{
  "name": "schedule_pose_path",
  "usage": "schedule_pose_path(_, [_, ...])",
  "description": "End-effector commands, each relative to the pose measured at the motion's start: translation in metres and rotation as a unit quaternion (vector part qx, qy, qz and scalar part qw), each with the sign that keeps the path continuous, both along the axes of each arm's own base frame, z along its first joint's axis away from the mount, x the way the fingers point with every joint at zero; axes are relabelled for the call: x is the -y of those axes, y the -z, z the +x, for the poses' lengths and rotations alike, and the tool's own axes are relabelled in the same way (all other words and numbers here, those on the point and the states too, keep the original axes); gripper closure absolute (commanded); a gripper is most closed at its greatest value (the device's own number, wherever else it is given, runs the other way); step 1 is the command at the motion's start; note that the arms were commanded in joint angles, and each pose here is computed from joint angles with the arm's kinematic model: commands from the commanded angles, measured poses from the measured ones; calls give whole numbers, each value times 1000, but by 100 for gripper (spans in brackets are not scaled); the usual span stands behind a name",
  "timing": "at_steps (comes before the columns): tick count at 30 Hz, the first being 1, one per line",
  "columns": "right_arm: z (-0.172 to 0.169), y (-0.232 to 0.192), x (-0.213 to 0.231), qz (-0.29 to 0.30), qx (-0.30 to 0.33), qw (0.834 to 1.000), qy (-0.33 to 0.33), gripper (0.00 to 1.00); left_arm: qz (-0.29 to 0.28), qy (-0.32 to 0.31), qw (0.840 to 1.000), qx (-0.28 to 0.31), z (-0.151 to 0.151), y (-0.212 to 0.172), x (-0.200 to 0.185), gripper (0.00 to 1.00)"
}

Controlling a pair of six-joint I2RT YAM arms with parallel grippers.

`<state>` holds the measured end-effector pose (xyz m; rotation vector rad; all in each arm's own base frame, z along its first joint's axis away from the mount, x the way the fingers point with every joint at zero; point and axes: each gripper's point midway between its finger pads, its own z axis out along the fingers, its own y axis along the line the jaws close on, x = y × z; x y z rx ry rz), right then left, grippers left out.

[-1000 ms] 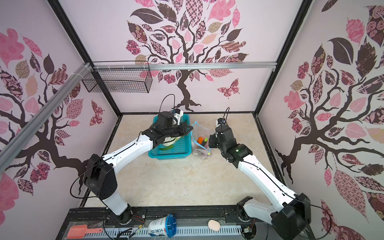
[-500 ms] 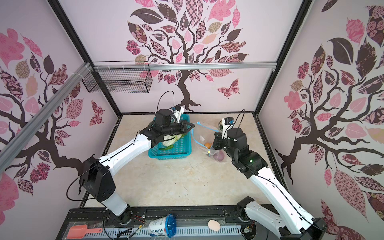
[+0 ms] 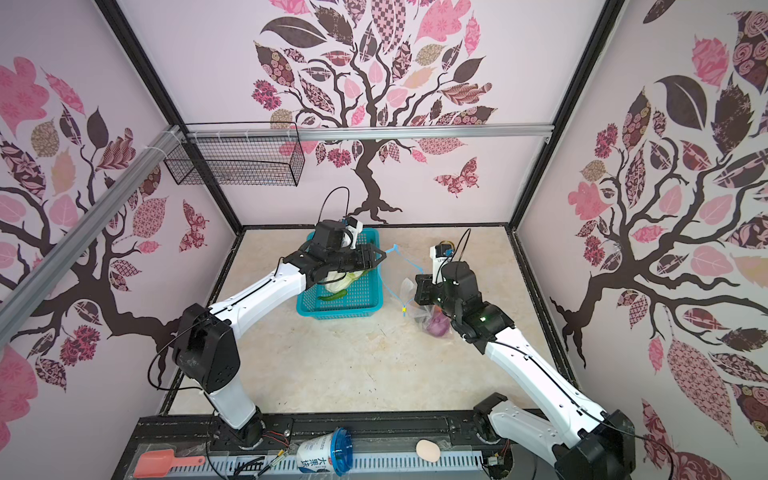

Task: Place the food in the zip-top bag and seal the zipper
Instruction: 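Raise the left gripper out of the bag back over the basket, then lower the left gripper into the basket beside the lettuce toward the green chili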

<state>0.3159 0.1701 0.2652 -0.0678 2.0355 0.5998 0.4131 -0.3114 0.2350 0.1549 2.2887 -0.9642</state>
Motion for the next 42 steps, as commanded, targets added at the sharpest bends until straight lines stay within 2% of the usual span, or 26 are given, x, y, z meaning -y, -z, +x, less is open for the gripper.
schedule_pose_path(1, [4,-7,-1,11,15,1000,2,100,55,-22,998,24,-1,-17,-37,29])
schedule_pose_path(3, [4,-7,-1,13,17,1000,2,100,80,-33,996,5,-1,-6,-63,29])
schedule_pose_path(6, [4,-6,1,12,20,1000,5,100,87,-45,995,-13,-4,5,-101,29])
schedule_pose_path(12, [5,-5,0,9,19,1000,4,100,144,-30,989,12,-10,28,-140,29])
schedule_pose_path(16, [6,-6,0,4,21,1000,3,100,216,0,976,-13,-11,62,-151,28])
schedule_pose_path(18, [7,-7,0,0,22,1000,1,100,233,13,972,-23,-11,75,-153,28])
schedule_pose_path(26, [7,-5,-2,-4,21,1000,-3,100,254,40,965,-48,-13,110,-153,28])
schedule_pose_path(33, [4,-8,3,-6,32,999,4,100,263,67,957,-105,-14,150,-147,28])
schedule_pose_path(42, [5,-6,2,-4,31,999,2,100,305,65,943,-118,-7,186,-147,28])
